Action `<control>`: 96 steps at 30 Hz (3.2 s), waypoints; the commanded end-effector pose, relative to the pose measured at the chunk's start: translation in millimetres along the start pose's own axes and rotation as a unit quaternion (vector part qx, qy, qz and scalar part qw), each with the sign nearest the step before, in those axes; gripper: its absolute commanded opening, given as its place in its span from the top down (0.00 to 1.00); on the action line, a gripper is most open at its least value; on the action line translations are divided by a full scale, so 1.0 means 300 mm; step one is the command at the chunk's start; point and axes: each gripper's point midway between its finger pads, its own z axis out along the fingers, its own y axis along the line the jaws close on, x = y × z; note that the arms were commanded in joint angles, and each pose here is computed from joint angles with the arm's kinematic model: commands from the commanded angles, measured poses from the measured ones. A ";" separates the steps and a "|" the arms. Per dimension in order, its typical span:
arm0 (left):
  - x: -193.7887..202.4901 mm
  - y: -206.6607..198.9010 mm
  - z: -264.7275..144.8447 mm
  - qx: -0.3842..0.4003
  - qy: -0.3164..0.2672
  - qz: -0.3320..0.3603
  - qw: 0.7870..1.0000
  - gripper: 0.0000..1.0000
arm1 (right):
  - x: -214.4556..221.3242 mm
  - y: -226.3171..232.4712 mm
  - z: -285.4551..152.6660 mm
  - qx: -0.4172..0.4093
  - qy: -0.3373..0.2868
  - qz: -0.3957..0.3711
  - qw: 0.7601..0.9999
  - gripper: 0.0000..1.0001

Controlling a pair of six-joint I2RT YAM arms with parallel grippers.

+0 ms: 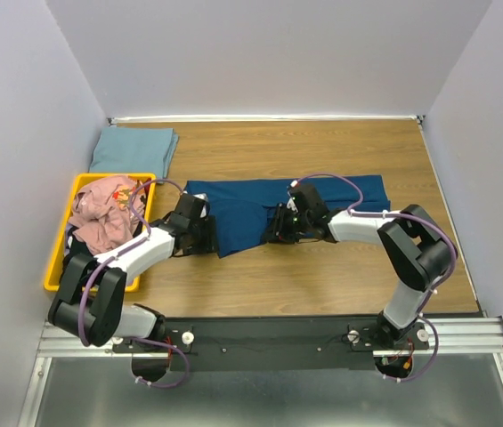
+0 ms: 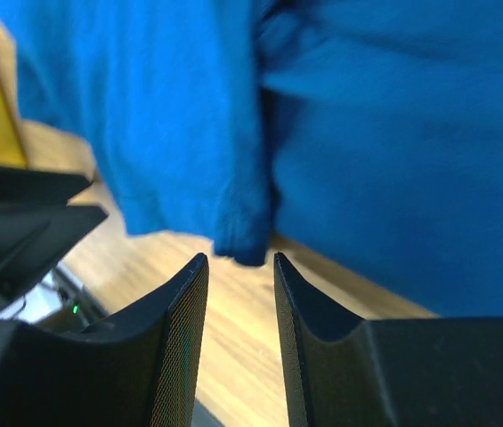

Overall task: Fold and stack the t-shirts
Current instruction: Fold the tshirt

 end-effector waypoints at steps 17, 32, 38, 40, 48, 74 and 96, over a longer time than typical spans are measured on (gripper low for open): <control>0.018 -0.045 0.032 0.010 0.025 0.013 1.000 0.41 | -0.021 -0.076 0.035 0.064 -0.016 0.005 0.998 0.79; 0.065 -0.020 0.032 -0.009 0.047 0.013 0.999 0.50 | 0.005 -0.099 0.046 0.068 0.002 -0.009 0.998 0.99; 0.090 -0.029 0.026 -0.014 0.062 0.017 0.998 0.51 | -0.004 -0.092 0.043 0.066 -0.001 -0.015 0.998 0.99; 0.095 -0.034 0.022 -0.021 0.065 0.020 0.997 0.51 | -0.006 -0.090 0.042 0.065 -0.002 -0.017 0.998 0.99; 0.128 -0.013 0.030 -0.055 0.081 0.022 0.995 0.61 | -0.013 -0.080 0.035 0.061 -0.006 -0.026 0.998 0.99; -0.032 -0.075 -0.029 -0.094 0.039 0.059 0.993 1.00 | -0.092 0.013 -0.038 0.046 -0.037 -0.062 0.996 0.99; -0.513 -0.005 0.021 -0.089 -0.080 0.044 0.992 1.00 | -0.365 0.046 0.057 0.051 -0.039 -0.046 0.997 0.97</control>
